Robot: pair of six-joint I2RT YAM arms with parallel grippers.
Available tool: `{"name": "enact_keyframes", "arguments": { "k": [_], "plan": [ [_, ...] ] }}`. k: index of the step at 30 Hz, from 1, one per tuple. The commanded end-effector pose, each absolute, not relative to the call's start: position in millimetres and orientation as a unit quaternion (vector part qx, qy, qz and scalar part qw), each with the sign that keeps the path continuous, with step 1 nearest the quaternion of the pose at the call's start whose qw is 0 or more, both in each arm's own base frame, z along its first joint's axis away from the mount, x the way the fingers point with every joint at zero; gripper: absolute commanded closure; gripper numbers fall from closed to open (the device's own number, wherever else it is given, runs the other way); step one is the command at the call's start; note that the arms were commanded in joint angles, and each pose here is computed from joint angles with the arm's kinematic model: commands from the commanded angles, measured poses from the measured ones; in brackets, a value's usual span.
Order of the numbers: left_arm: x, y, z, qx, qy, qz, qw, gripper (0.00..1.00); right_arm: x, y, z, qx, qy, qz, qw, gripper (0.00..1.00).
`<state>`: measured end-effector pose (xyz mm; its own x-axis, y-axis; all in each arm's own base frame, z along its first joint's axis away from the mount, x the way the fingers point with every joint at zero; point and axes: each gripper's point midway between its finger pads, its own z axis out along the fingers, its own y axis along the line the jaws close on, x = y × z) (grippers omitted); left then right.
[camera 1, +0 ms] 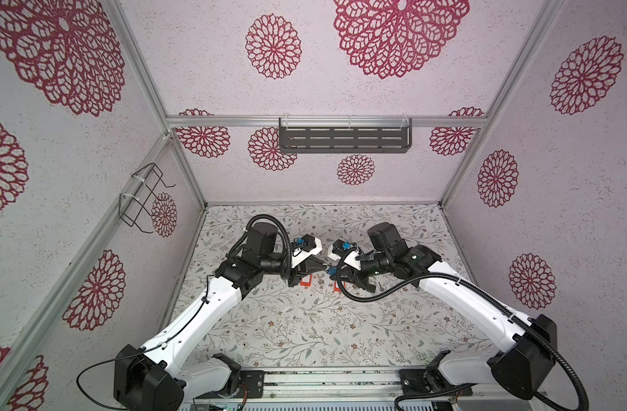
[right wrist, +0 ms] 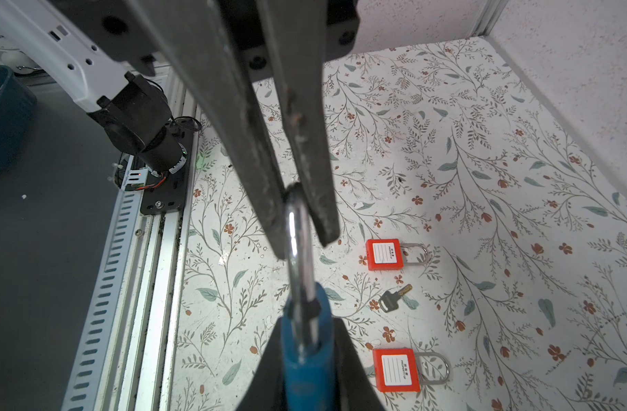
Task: Lock with the key
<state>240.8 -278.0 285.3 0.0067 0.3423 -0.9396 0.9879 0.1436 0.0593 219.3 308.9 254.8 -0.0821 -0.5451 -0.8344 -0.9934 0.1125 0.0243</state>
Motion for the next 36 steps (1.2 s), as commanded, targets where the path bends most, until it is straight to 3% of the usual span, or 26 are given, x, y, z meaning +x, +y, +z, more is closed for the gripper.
{"name": "enact_keyframes", "arguments": {
  "k": [1,5,36],
  "plan": [
    [231,-287,292,0.569,0.58,-0.369,0.452,1.0,214,313,291,-0.583,0.619,0.347,0.395,0.96],
    [227,-290,288,0.571,0.58,-0.38,0.439,1.0,216,314,298,-0.582,0.611,0.346,0.41,1.0],
    [213,-309,253,0.594,0.585,-0.4,0.381,1.0,225,331,358,-0.574,0.538,0.381,0.485,1.0]
  ]
}}
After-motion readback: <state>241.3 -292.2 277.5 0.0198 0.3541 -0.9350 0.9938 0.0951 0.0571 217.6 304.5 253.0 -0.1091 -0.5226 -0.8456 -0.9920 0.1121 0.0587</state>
